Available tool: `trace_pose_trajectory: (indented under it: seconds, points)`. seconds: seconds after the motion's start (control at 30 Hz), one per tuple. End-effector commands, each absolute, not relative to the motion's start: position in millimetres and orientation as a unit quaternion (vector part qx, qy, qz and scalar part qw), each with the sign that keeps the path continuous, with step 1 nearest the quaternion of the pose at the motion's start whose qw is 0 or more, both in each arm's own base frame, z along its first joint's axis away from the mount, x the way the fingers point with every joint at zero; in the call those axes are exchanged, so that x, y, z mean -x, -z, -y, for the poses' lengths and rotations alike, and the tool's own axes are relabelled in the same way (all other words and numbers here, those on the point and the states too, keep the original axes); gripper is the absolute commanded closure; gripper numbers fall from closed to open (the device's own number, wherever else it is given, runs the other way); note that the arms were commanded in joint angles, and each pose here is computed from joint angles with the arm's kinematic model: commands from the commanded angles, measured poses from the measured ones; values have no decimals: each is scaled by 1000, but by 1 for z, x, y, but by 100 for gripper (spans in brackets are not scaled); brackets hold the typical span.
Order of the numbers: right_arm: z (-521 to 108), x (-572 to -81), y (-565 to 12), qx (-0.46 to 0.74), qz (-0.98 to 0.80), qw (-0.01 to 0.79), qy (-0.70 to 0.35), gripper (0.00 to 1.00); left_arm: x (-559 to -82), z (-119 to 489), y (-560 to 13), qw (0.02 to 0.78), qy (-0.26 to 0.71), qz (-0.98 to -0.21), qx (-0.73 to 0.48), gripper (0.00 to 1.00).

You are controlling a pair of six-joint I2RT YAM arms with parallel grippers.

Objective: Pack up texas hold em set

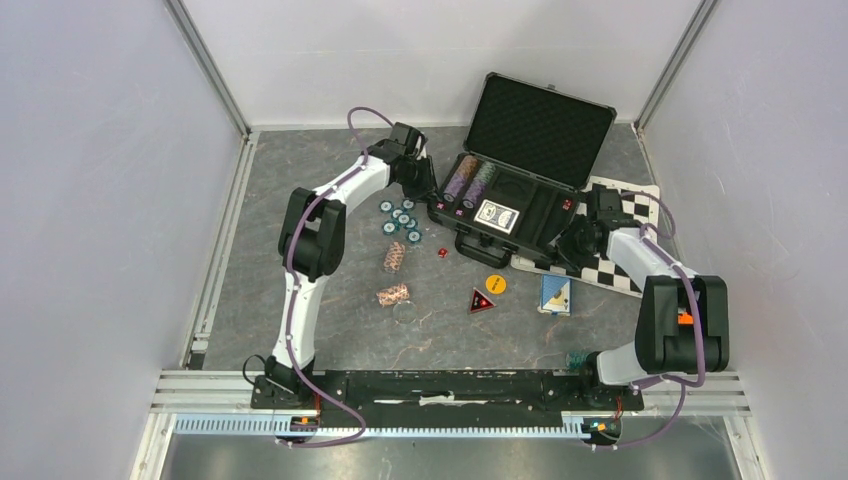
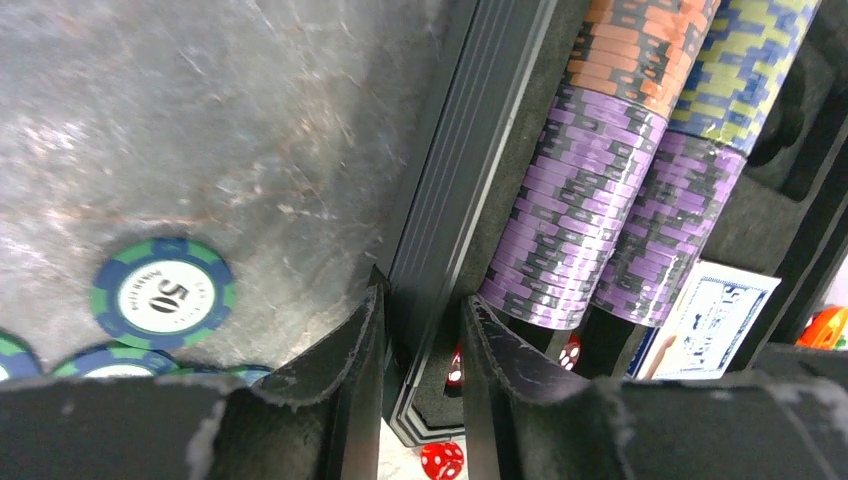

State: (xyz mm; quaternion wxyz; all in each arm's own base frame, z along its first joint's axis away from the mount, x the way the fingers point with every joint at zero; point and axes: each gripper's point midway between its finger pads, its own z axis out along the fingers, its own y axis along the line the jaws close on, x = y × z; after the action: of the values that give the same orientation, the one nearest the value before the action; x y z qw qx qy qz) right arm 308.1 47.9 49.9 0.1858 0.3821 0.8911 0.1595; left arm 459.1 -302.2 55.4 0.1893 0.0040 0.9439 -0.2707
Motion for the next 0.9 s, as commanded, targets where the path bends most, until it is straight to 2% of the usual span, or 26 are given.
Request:
trace_pose_trajectory:
  seconds: [0.0,0.03,0.1,0.2,0.23,0.3,0.33,0.4,0.47,0.57,0.7,0.87]
  points:
    - [-121,-326,-92,-295,-882,213,-300,100,-476,337,-86,211,341,-916,-7,91]
    - [-122,-325,-89,-298,-881,211,-301,100,-479,335,-88,213,341,-916,-6,91]
    - [-121,-325,-86,-300,-882,210,-298,91,-481,335,-93,217,344,-914,-7,87]
    - [-115,-330,-86,-297,-886,214,-287,85,-480,340,-95,211,356,-910,-8,81]
    - [-111,-332,-85,-301,-885,214,-283,78,-477,341,-93,205,359,-910,-8,76]
    - [-103,-335,-84,-307,-884,216,-278,51,-473,343,-91,197,363,-911,-10,65]
    - [-100,-336,-84,-309,-884,218,-276,46,-471,343,-90,195,363,-911,-10,59]
    - [-91,-341,-89,-311,-881,230,-271,45,-466,346,-89,192,364,-911,-16,56]
    - [-87,-345,-92,-306,-883,239,-265,44,-462,351,-87,191,368,-910,-20,59]
    - [-87,-344,-89,-306,-884,233,-265,55,-455,364,-84,183,379,-907,-24,69]
    - [-89,-341,-75,-311,-887,211,-267,58,-452,369,-76,174,378,-909,-21,75]
    - [-69,-363,-76,-328,-879,237,-254,67,-460,376,-71,174,388,-905,-18,81]
